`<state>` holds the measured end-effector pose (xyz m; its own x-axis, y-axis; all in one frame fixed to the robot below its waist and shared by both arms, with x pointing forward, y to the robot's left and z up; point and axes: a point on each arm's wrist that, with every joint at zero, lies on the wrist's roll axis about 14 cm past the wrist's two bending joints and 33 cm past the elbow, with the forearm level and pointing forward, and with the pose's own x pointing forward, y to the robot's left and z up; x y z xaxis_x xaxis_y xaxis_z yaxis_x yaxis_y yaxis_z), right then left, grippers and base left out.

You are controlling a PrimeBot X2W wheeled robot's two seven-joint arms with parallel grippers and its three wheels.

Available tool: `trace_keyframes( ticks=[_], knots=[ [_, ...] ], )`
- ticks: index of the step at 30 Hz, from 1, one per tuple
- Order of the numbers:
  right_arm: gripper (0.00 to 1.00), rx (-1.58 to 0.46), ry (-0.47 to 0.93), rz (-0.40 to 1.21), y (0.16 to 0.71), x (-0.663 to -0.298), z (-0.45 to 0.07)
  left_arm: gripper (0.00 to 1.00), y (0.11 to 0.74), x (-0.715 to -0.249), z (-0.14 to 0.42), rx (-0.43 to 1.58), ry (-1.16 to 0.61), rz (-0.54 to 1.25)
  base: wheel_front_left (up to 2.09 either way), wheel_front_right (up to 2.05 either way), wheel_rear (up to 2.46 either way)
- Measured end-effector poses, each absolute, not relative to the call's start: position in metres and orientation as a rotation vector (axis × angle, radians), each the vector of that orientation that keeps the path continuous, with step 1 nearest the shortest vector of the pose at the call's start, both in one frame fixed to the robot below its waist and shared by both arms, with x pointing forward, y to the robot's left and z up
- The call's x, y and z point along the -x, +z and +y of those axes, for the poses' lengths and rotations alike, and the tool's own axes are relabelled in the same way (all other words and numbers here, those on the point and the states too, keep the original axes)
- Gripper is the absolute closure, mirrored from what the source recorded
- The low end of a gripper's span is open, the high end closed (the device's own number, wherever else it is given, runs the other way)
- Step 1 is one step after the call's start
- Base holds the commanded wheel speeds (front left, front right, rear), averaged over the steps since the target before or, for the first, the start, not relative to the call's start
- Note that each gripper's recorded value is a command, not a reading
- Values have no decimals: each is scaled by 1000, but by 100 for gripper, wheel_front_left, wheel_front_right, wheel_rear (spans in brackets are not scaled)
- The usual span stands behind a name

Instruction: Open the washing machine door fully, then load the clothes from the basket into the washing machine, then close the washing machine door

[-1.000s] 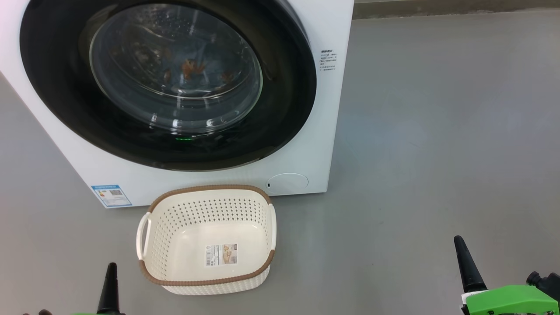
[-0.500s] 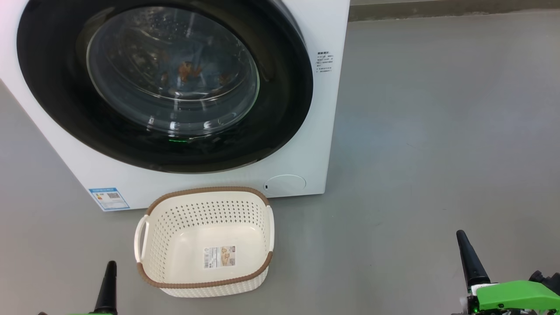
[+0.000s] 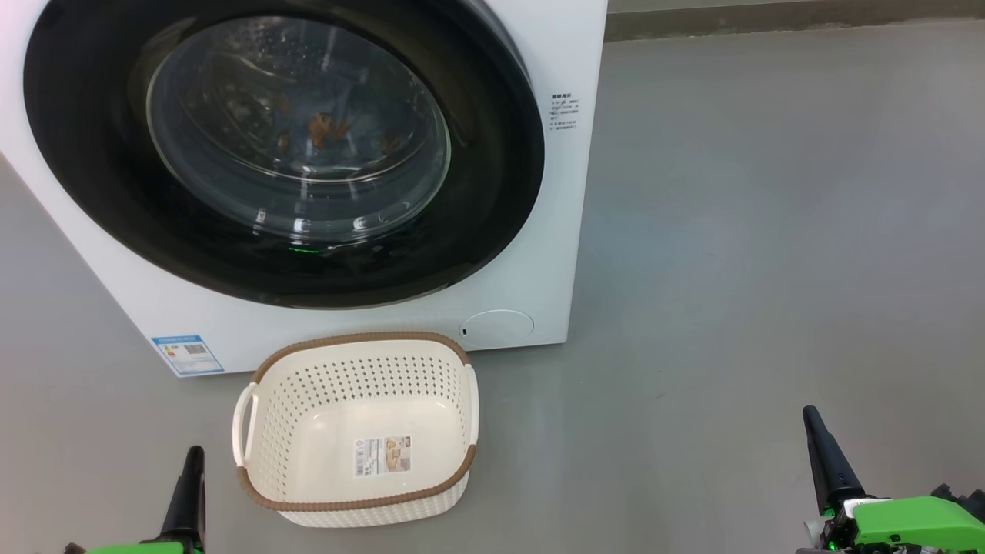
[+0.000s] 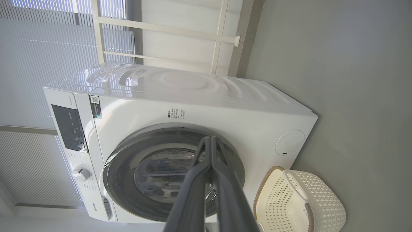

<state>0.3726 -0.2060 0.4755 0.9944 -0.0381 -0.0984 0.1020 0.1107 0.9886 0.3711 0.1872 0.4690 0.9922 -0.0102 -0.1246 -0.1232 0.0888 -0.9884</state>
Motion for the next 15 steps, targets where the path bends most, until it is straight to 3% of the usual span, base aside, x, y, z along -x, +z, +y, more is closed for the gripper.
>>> trace_keyframes(
  ticks=[15],
  knots=[
    [100, -1583, -81, 26, 484, -376, -207, 100, 481, -378, 185, 1586, 43, 87, 0, 0, 0]
  ],
)
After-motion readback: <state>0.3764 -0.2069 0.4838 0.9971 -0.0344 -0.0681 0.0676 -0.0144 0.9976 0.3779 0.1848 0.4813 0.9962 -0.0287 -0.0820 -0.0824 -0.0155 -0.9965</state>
